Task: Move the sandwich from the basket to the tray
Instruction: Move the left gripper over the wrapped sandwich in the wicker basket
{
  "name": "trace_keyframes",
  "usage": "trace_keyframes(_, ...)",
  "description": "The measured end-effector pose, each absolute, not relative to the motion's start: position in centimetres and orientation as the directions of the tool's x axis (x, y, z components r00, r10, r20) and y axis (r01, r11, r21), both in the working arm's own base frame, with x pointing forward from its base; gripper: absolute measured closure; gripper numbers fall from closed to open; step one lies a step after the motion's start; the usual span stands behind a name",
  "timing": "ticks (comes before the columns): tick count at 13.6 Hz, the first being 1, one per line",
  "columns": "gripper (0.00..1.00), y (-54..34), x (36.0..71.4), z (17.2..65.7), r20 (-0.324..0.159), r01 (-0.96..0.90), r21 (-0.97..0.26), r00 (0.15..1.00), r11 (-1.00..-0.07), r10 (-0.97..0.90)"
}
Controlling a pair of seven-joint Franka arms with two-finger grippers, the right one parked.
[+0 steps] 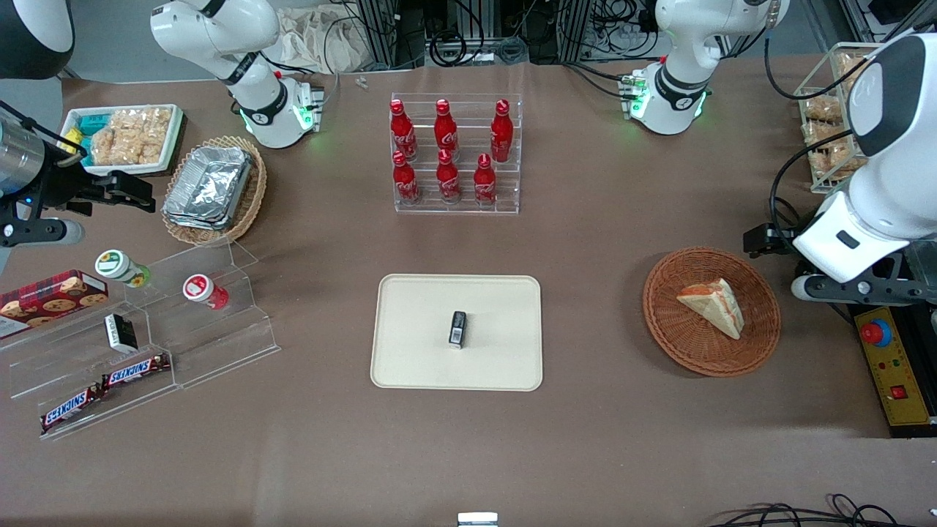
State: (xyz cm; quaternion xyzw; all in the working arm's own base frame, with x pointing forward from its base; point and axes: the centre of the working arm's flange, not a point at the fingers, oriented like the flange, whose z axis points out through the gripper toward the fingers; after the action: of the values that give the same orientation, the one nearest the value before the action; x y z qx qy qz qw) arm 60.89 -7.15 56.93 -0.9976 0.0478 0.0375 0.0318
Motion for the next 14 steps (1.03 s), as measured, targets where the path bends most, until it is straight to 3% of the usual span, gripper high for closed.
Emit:
trace_keyframes(4, 0.0, -6.1, 61.2, 56.5, -0.086, -0.078, -0.048, 0.994, -0.996, -0.074)
trace_keyframes(8, 0.0, -4.2, 61.8, 53.3, -0.13, -0.006, -0.054, 0.992, -0.999, 0.001)
trace_keyframes(11, 0.0, -2.0, 62.7, 49.0, -0.072, 0.191, -0.061, 0.978, -0.98, 0.195)
trace_keyframes(14, 0.0, -2.1, 62.5, 42.5, 0.006, 0.408, -0.038, 0.913, -0.912, 0.408)
